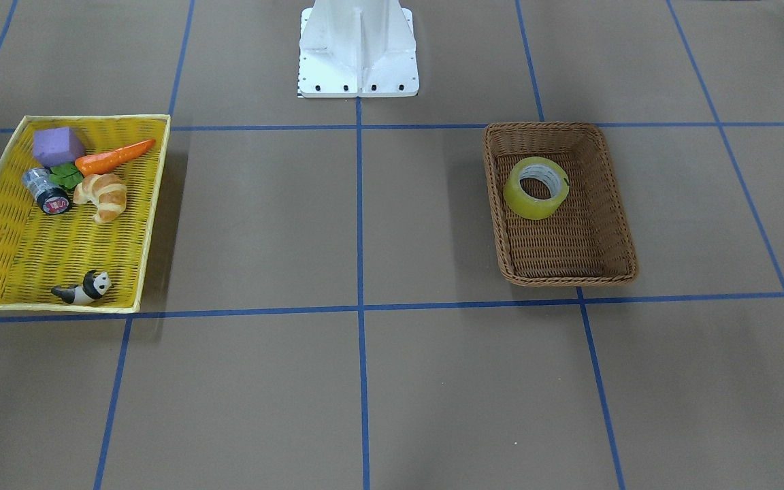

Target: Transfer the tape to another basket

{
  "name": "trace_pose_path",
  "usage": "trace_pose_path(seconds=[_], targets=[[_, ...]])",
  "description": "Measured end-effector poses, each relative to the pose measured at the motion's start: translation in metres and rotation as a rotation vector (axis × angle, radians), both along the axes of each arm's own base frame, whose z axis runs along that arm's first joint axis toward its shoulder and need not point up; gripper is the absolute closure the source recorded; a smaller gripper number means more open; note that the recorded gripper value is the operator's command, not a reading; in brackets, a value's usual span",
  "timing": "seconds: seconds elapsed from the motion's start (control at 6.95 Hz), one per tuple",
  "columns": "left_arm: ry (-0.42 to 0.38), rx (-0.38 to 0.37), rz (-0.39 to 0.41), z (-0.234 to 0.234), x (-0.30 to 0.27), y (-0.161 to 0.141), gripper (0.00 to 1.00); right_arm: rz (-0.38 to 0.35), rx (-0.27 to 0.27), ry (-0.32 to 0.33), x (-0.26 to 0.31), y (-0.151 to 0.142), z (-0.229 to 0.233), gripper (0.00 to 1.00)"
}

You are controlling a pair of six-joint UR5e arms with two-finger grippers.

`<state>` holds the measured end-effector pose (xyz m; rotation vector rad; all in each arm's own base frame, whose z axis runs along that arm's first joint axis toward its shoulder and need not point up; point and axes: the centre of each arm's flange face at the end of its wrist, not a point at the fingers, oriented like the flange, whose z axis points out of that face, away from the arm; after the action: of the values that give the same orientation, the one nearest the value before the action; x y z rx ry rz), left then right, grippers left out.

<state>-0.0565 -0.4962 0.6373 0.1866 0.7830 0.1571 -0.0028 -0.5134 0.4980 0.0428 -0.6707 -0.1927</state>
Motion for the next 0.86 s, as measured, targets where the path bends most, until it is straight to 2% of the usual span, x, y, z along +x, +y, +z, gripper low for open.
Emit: trace_pose_path(seconds=[0.43,0.86], targets=[[-0.002,-0.015,-0.012,0.003,-0.004,-0.005,0.02,0.001,-0.062,-0.005,0.0,0.004,0.03,0.0],[-0.005,-0.021,-0.016,-0.006,-0.005,-0.013,0.02,-0.001,-0.123,-0.065,-0.006,0.003,0.052,0.0]])
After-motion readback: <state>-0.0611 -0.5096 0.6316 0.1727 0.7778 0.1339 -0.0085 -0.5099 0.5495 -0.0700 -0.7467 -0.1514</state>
